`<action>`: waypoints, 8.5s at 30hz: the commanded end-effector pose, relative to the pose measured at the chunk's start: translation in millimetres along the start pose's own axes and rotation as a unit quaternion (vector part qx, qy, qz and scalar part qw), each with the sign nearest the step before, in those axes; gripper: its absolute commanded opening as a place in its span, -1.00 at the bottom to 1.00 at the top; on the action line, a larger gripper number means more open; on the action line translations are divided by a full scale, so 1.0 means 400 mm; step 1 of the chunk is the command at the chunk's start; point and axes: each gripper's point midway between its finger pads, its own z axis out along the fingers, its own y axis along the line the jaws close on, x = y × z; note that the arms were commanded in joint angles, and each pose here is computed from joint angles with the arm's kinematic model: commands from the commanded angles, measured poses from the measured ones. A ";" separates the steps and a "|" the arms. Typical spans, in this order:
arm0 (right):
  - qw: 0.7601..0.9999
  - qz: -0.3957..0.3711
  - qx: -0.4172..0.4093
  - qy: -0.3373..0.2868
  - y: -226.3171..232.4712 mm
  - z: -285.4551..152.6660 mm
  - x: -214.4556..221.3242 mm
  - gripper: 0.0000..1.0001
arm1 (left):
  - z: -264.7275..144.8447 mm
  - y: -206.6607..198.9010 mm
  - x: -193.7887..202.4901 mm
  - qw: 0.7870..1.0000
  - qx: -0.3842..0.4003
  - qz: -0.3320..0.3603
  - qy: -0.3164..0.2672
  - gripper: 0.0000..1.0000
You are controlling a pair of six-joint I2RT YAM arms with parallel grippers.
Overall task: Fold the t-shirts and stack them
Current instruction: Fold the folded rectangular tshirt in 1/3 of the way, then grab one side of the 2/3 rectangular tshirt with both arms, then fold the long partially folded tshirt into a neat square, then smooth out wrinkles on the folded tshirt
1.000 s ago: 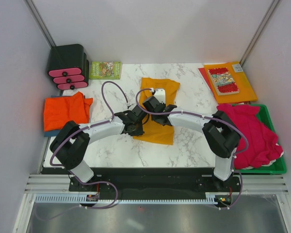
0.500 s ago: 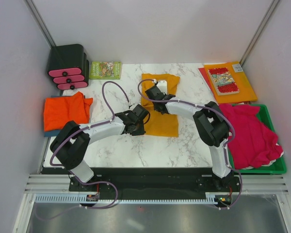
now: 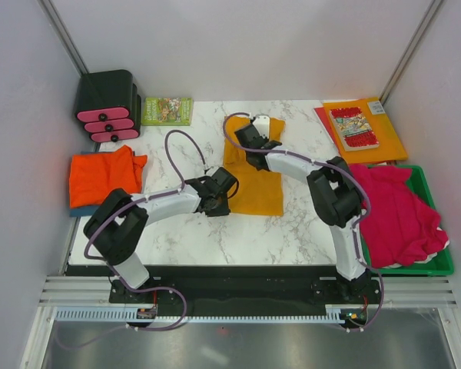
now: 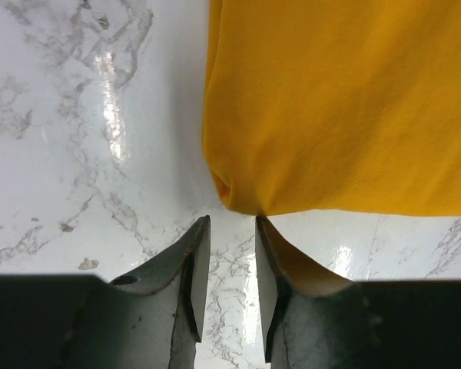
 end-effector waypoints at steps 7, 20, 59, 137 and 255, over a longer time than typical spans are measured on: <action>0.996 0.058 -0.050 -0.044 -0.163 -0.279 -0.025 0.39 | -0.111 -0.027 -0.118 0.992 0.052 0.000 -0.115 0.11; 0.997 0.035 -0.068 0.021 -0.176 -0.301 0.206 0.25 | 0.018 -0.016 -0.075 0.997 0.017 0.009 -0.069 0.13; 0.988 0.078 -0.090 0.095 -0.163 -0.349 0.423 0.11 | 0.065 0.057 -0.009 0.999 -0.025 -0.021 -0.012 -0.96; 0.993 0.048 -0.034 -0.103 -0.143 -0.467 -0.039 -1.00 | -0.364 -0.075 -0.350 0.966 0.043 0.017 -0.254 -0.96; 0.992 0.046 -0.057 -0.106 -0.190 -0.309 -0.155 -0.06 | -0.205 0.016 -0.263 0.986 0.038 0.008 -0.165 0.01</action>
